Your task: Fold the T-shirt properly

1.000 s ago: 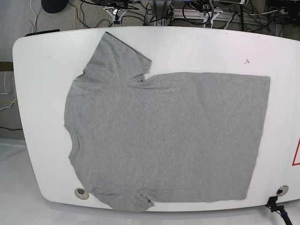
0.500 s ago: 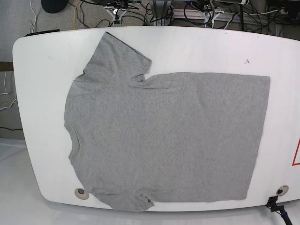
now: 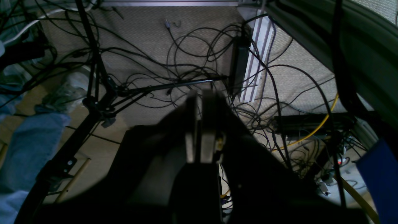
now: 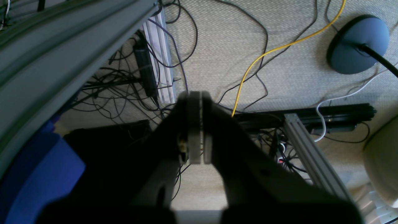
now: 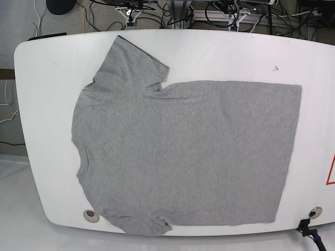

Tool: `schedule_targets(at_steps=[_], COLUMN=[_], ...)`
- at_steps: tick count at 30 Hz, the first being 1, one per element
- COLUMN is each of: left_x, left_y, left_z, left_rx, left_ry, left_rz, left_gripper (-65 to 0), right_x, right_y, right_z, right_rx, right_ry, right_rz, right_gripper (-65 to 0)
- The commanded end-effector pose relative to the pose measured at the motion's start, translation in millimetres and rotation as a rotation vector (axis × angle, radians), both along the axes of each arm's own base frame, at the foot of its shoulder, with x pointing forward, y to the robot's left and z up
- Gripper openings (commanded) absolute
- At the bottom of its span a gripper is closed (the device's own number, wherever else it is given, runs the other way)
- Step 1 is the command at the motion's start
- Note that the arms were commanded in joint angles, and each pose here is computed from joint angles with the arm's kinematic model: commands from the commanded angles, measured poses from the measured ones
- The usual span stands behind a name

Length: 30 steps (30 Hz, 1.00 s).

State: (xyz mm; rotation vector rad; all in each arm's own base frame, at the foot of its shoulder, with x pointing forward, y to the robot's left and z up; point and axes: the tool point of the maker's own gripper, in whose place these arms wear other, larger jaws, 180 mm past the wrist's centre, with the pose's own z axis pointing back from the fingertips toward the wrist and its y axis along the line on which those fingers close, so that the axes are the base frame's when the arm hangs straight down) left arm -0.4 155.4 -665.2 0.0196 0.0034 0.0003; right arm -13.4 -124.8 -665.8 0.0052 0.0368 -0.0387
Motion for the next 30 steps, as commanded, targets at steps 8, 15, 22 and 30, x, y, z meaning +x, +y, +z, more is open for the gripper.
schedule_targets(at_steps=[8,15,22,30], left_x=[5,5,5,4], left_y=[5,4,5,3], left_z=[0,0,0,0], left_rx=[0.01,0.012,0.012,0.006], left_ry=[-0.02,-0.022,-0.018,-0.018], left_rz=[-0.008,-0.013,-0.009,-0.014], left_gripper=[-65.0,-65.0,-65.0,-65.0], right_x=[10,9,11,14], right_y=[2,2,2,1], right_z=[0,0,0,0], right_rx=[0.014,0.014,0.012,0.011], right_ry=[-0.033,-0.031,-0.033,-0.043], right_rz=[0.01,0.008,0.013,0.011], right_gripper=[-65.0,-65.0,-65.0,-65.0])
